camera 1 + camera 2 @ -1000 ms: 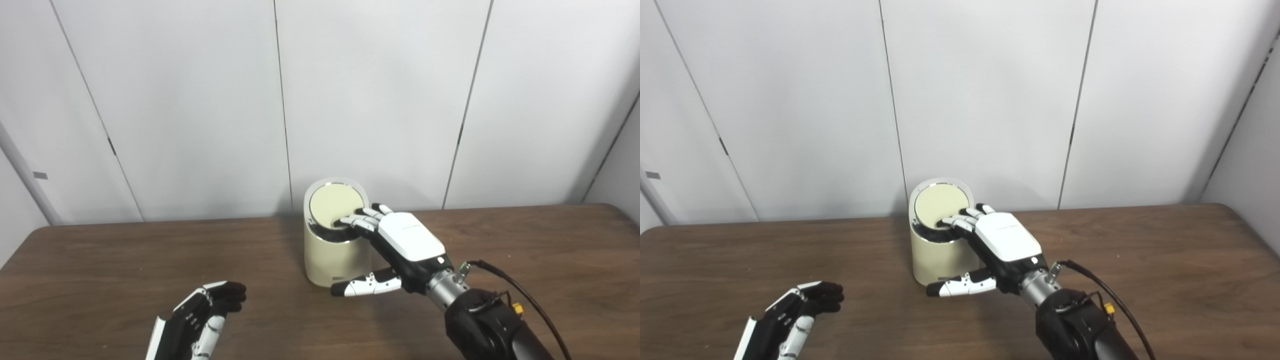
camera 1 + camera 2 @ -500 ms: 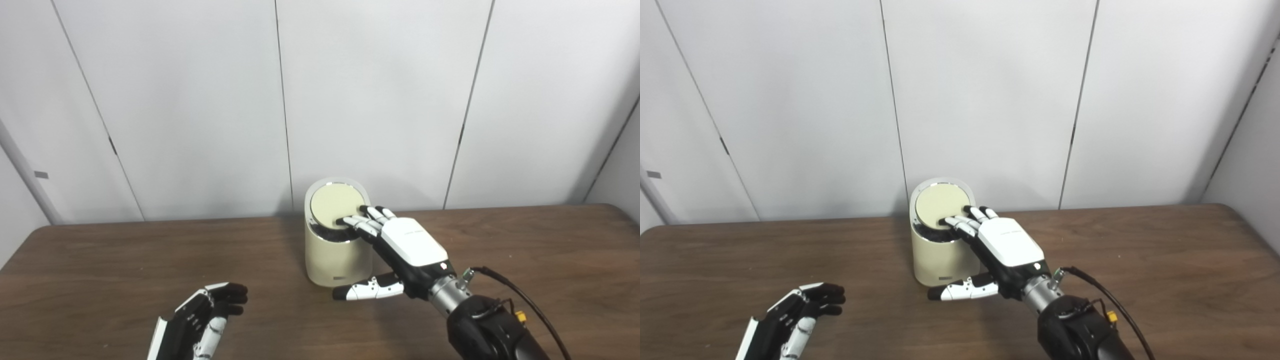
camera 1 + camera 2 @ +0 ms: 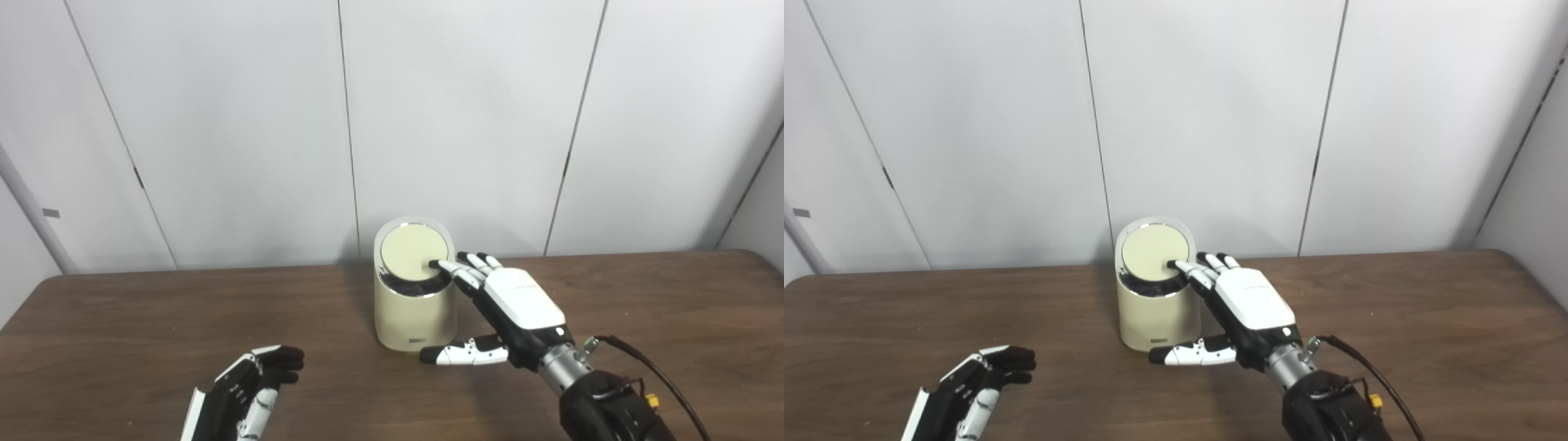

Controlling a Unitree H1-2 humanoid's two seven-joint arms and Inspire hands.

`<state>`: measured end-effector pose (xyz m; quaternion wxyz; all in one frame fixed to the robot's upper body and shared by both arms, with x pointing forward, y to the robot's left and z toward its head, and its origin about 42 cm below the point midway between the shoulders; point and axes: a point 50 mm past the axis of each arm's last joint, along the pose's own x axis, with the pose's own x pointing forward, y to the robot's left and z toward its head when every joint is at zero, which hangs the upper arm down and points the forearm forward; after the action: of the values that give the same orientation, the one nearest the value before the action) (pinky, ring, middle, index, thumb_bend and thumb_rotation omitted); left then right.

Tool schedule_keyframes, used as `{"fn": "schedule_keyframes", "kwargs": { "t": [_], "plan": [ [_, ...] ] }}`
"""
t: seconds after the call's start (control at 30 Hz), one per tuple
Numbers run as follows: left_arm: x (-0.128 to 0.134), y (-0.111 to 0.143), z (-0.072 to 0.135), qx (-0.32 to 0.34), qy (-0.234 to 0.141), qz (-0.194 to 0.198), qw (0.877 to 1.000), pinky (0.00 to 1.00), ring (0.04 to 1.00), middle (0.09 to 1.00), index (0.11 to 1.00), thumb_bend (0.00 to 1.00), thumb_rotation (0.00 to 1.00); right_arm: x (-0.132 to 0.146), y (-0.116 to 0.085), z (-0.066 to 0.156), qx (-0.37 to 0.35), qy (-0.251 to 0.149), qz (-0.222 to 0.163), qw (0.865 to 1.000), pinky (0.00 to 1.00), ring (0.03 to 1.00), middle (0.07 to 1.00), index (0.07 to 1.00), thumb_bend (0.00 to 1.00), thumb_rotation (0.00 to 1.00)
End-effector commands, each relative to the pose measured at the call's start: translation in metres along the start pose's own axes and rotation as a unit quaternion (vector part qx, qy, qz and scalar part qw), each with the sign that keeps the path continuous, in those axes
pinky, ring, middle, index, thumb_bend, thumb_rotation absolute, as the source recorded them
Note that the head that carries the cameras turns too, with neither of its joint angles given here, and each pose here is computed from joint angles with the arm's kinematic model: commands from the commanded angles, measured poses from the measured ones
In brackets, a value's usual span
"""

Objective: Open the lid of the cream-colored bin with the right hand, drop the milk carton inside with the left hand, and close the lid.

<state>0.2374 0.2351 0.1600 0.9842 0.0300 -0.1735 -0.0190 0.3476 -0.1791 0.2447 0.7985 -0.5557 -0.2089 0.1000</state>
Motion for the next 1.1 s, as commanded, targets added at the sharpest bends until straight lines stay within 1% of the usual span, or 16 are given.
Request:
{"fn": "schedule_keyframes", "kwargs": {
  "t": [0.0, 0.07, 0.23, 0.27, 0.37, 0.43, 0.5, 0.57, 0.67, 0.73, 0.77, 0.8, 0.87, 0.93, 1.0, 1.07],
  "plan": [
    [0.007, -0.001, 0.007, 0.003, -0.027, -0.006, 1.0, 0.65, 0.687, 0.696, 0.676, 0.43, 0.62, 0.004, -0.017, 0.007, -0.009, -0.024, -0.045, 0.999, 1.0, 0.969, 0.905, 0.93, 0.79, 0.88],
    [0.007, 0.0, 0.007, 0.006, -0.027, -0.007, 1.0, 0.65, 0.684, 0.696, 0.677, 0.43, 0.63, 0.004, -0.017, 0.007, -0.008, -0.025, -0.047, 0.999, 1.0, 0.967, 0.904, 0.928, 0.79, 0.88],
    [0.007, -0.003, 0.007, 0.008, -0.023, -0.007, 1.0, 0.65, 0.689, 0.697, 0.677, 0.44, 0.63, -0.002, -0.019, 0.004, 0.005, -0.024, -0.067, 0.997, 0.99, 0.972, 0.9, 0.929, 0.77, 0.82],
    [0.007, -0.003, 0.007, 0.009, -0.023, -0.006, 1.0, 0.65, 0.69, 0.697, 0.677, 0.44, 0.63, -0.008, -0.019, 0.003, 0.019, -0.02, -0.076, 0.997, 0.98, 0.966, 0.895, 0.924, 0.77, 0.81],
    [0.008, -0.003, 0.007, 0.01, -0.023, -0.005, 1.0, 0.66, 0.692, 0.697, 0.675, 0.43, 0.64, -0.022, -0.019, 0.003, 0.057, -0.007, -0.096, 0.994, 0.97, 0.968, 0.912, 0.939, 0.73, 0.78],
    [0.009, -0.003, 0.007, 0.012, -0.026, -0.005, 1.0, 0.66, 0.694, 0.697, 0.677, 0.42, 0.64, -0.035, -0.016, 0.004, 0.086, 0.003, -0.115, 0.99, 0.91, 0.941, 0.915, 0.933, 0.7, 0.79],
    [0.009, -0.004, 0.006, 0.011, -0.027, -0.004, 1.0, 0.66, 0.694, 0.7, 0.681, 0.41, 0.63, -0.047, -0.01, 0.003, 0.121, 0.005, -0.139, 0.983, 0.83, 0.901, 0.896, 0.902, 0.67, 0.77],
    [0.008, -0.004, 0.005, 0.009, -0.025, -0.002, 1.0, 0.66, 0.692, 0.7, 0.685, 0.39, 0.62, -0.063, 0.0, 0.0, 0.16, 0.01, -0.166, 0.973, 0.74, 0.85, 0.859, 0.855, 0.63, 0.73],
    [0.008, -0.004, 0.004, 0.0, -0.018, 0.001, 1.0, 0.66, 0.696, 0.703, 0.695, 0.37, 0.6, -0.081, 0.015, -0.006, 0.209, 0.024, -0.195, 0.958, 0.66, 0.791, 0.805, 0.8, 0.54, 0.71],
    [0.007, -0.005, 0.005, -0.007, -0.014, 0.005, 1.0, 0.65, 0.698, 0.707, 0.705, 0.36, 0.58, -0.093, 0.025, -0.009, 0.244, 0.034, -0.208, 0.947, 0.63, 0.756, 0.775, 0.768, 0.44, 0.66],
    [0.007, -0.005, 0.005, -0.009, -0.012, 0.007, 1.0, 0.65, 0.699, 0.708, 0.709, 0.34, 0.57, -0.098, 0.03, -0.01, 0.257, 0.037, -0.214, 0.942, 0.62, 0.744, 0.766, 0.757, 0.38, 0.66],
    [0.007, -0.005, 0.005, -0.011, -0.011, 0.008, 1.0, 0.66, 0.704, 0.711, 0.714, 0.3, 0.55, -0.102, 0.033, -0.01, 0.267, 0.038, -0.22, 0.938, 0.61, 0.732, 0.756, 0.742, 0.32, 0.66],
    [0.007, -0.006, 0.006, -0.015, -0.006, 0.011, 1.0, 0.66, 0.712, 0.717, 0.719, 0.25, 0.53, -0.109, 0.039, -0.011, 0.291, 0.039, -0.231, 0.928, 0.6, 0.721, 0.745, 0.728, 0.25, 0.62],
    [0.007, -0.006, 0.005, -0.016, -0.004, 0.012, 1.0, 0.68, 0.725, 0.725, 0.721, 0.2, 0.47, -0.116, 0.043, -0.011, 0.315, 0.043, -0.242, 0.917, 0.6, 0.717, 0.738, 0.715, 0.2, 0.58],
    [0.006, -0.005, 0.003, -0.015, -0.003, 0.013, 1.0, 0.68, 0.731, 0.729, 0.723, 0.18, 0.45, -0.122, 0.046, -0.011, 0.34, 0.052, -0.253, 0.904, 0.59, 0.711, 0.733, 0.706, 0.2, 0.55],
    [0.006, -0.005, 0.003, -0.014, -0.004, 0.014, 1.0, 0.69, 0.733, 0.728, 0.721, 0.17, 0.43, -0.125, 0.047, -0.012, 0.352, 0.057, -0.258, 0.898, 0.58, 0.7, 0.725, 0.692, 0.2, 0.5]
  ]
}}
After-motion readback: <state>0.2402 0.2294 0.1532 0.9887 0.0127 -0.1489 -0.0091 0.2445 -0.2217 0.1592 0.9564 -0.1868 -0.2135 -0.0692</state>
